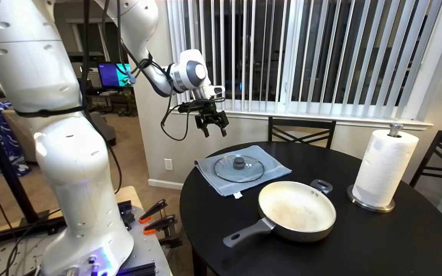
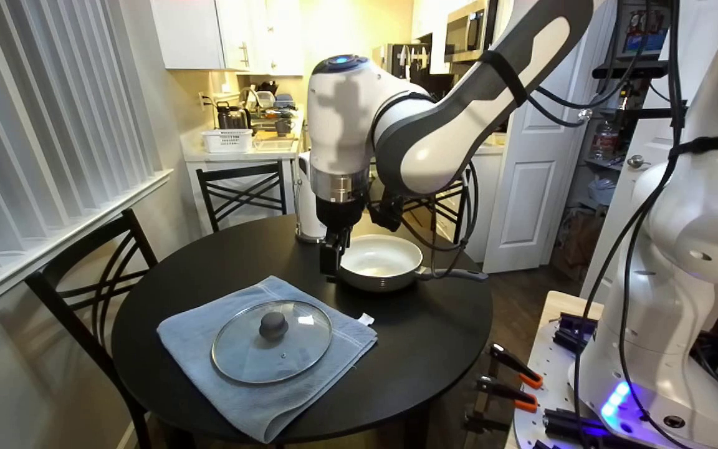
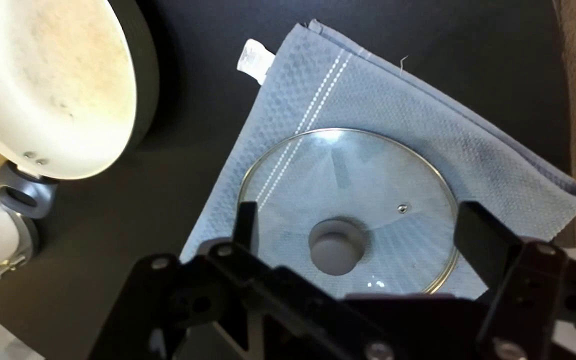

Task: Put the lid on the pot

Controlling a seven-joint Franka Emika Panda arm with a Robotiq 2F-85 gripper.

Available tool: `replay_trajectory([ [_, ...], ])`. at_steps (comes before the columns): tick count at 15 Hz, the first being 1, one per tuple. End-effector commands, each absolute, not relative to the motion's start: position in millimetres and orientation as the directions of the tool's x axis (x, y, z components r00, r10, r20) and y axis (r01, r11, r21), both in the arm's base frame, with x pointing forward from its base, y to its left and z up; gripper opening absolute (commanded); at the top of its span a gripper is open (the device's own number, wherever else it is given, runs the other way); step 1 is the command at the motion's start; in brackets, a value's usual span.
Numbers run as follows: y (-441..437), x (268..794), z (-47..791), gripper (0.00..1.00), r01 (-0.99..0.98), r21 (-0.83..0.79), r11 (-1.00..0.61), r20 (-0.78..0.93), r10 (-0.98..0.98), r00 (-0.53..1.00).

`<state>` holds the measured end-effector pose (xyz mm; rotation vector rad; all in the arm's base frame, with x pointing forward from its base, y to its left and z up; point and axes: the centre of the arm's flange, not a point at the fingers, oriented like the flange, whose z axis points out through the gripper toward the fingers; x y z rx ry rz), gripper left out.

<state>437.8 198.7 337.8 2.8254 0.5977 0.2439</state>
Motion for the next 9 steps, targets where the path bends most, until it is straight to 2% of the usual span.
replay_trajectory([
  [1,207.7,437.4,330.3,1.00,0.397,0.275,-0.875,0.100,0.437,0.894],
  [9,213.9,444.3,323.2,1.00,0.413,0.276,-0.868,0.091,0.451,0.888],
])
